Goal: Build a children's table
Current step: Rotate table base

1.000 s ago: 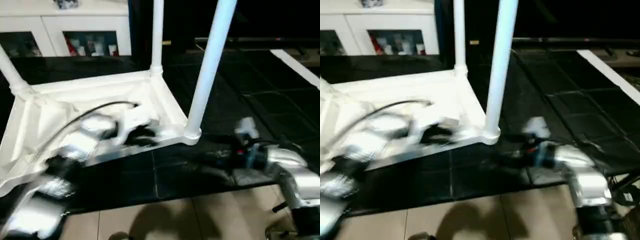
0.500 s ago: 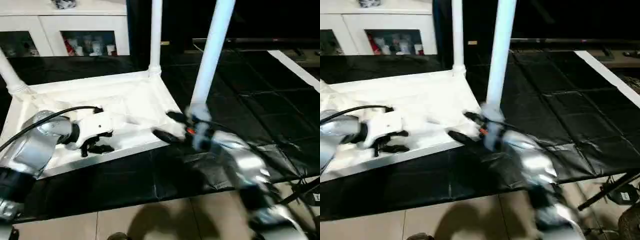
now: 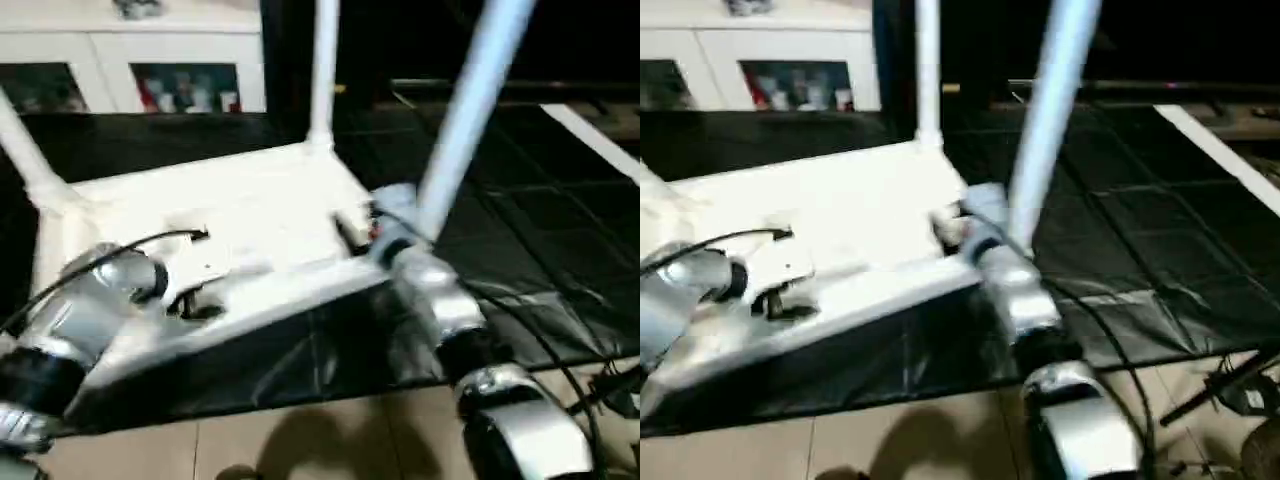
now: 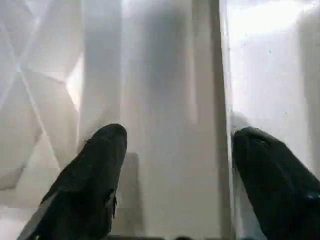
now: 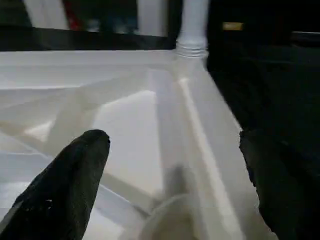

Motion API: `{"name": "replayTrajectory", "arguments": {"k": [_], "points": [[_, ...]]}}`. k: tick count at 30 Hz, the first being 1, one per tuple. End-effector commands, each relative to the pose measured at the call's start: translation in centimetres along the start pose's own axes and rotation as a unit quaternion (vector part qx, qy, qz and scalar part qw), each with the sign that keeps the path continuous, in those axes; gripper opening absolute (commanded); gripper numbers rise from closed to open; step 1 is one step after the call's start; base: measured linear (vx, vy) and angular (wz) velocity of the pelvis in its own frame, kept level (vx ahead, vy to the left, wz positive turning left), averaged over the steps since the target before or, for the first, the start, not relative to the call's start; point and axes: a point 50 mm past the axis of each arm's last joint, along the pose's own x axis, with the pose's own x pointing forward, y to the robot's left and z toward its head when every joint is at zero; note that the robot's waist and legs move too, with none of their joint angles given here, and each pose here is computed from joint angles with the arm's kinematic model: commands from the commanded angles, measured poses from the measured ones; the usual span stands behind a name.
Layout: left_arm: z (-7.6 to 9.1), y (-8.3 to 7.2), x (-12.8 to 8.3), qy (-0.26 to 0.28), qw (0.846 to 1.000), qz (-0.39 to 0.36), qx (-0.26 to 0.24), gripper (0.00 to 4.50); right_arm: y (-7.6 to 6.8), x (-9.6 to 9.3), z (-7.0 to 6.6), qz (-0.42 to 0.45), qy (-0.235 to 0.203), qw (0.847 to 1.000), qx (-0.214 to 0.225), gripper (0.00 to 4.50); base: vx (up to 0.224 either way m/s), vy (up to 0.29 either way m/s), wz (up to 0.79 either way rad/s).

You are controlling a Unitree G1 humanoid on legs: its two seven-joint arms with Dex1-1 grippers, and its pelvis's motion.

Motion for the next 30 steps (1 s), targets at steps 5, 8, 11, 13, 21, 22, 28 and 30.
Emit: {"name": "replayTrajectory", "arguments": {"k": [5,8,11,13,21,22,28,30], "points": [[0.7,1.4,1.0,0.008,0.997,0.07,0.019,4.42,-4.3,-0.8,0.5,-0.074,-0.01,0.997,-0.019,4.5,0.0,0.0,0.0],[1.8,2.0,1.9,-0.01,0.995,0.1,0.025,4.49,-5.8,-1.3,0.5,-0.094,-0.009,0.995,-0.032,4.5,0.0,0.0,0.0],[2.9,2.5,2.5,-0.026,0.992,0.12,0.027,4.49,-7.0,-1.7,0.5,-0.112,-0.007,0.993,-0.043,4.5,0.0,0.0,0.0],[4.8,3.1,3.4,-0.058,0.987,0.148,0.025,4.49,-8.4,-2.1,0.8,-0.124,-0.006,0.99,-0.062,4.5,0.0,0.0,0.0],[6.9,3.1,4.0,-0.149,0.971,0.183,-0.031,4.49,-8.2,-2.0,1.8,-0.075,-0.034,0.994,-0.072,4.5,0.0,0.0,0.0],[7.5,2.7,3.7,-0.201,0.961,0.175,-0.078,4.49,-7.7,-2.1,1.9,-0.046,-0.047,0.996,-0.064,4.5,0.0,0.0,0.0],[7.3,-1.2,1.4,-0.324,0.928,0.057,-0.173,4.49,-5.5,-3.2,1.4,0.082,-0.091,0.992,-0.022,4.5,0.0,0.0,0.0],[6.2,-2.5,0.4,-0.326,0.928,0.012,-0.182,4.49,-5.0,-3.6,1.3,0.098,-0.095,0.99,-0.025,4.5,0.0,0.0,0.0]]}}
